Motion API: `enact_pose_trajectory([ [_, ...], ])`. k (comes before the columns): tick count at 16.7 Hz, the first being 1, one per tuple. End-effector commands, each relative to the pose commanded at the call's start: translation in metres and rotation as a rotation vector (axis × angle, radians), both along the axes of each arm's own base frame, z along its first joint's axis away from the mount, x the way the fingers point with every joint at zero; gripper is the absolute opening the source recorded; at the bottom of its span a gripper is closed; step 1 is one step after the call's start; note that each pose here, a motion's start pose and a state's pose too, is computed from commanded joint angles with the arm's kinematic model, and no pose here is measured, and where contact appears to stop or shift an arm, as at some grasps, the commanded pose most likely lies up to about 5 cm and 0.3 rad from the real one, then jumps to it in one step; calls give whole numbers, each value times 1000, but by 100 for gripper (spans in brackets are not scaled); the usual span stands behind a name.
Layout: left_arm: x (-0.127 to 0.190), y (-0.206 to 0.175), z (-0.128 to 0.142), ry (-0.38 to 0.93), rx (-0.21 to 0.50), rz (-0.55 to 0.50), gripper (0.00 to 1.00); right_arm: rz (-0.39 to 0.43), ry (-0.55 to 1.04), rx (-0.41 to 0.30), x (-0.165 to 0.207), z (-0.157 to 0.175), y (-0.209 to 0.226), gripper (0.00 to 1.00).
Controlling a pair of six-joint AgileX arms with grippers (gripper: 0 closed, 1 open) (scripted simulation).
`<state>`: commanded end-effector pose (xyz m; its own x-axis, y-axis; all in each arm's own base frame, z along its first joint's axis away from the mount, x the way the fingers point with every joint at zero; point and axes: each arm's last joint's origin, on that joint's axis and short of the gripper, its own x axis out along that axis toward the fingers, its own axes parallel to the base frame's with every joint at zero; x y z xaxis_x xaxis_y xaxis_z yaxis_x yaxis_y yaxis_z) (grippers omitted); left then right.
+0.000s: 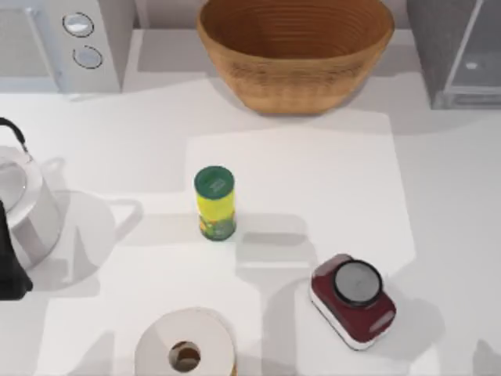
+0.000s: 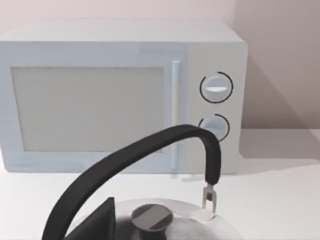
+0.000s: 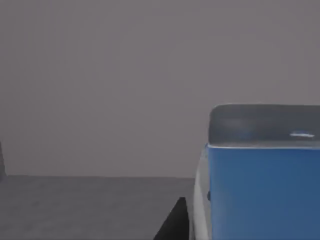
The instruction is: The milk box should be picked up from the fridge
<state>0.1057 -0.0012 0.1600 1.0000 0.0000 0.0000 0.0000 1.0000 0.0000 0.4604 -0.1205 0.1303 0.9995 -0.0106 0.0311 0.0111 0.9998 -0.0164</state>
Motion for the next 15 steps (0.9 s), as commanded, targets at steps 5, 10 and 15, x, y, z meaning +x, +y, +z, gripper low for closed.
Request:
enact_pose_trajectory([
  [5, 0, 0, 0, 0, 0, 0, 100, 22, 73, 20, -51, -20, 9, 0],
  [10, 0, 0, 0, 0, 0, 0, 100, 11, 31, 8, -84, -10, 7, 0],
  [15, 0, 0, 0, 0, 0, 0, 100, 12, 37, 13, -83, -10, 8, 0],
])
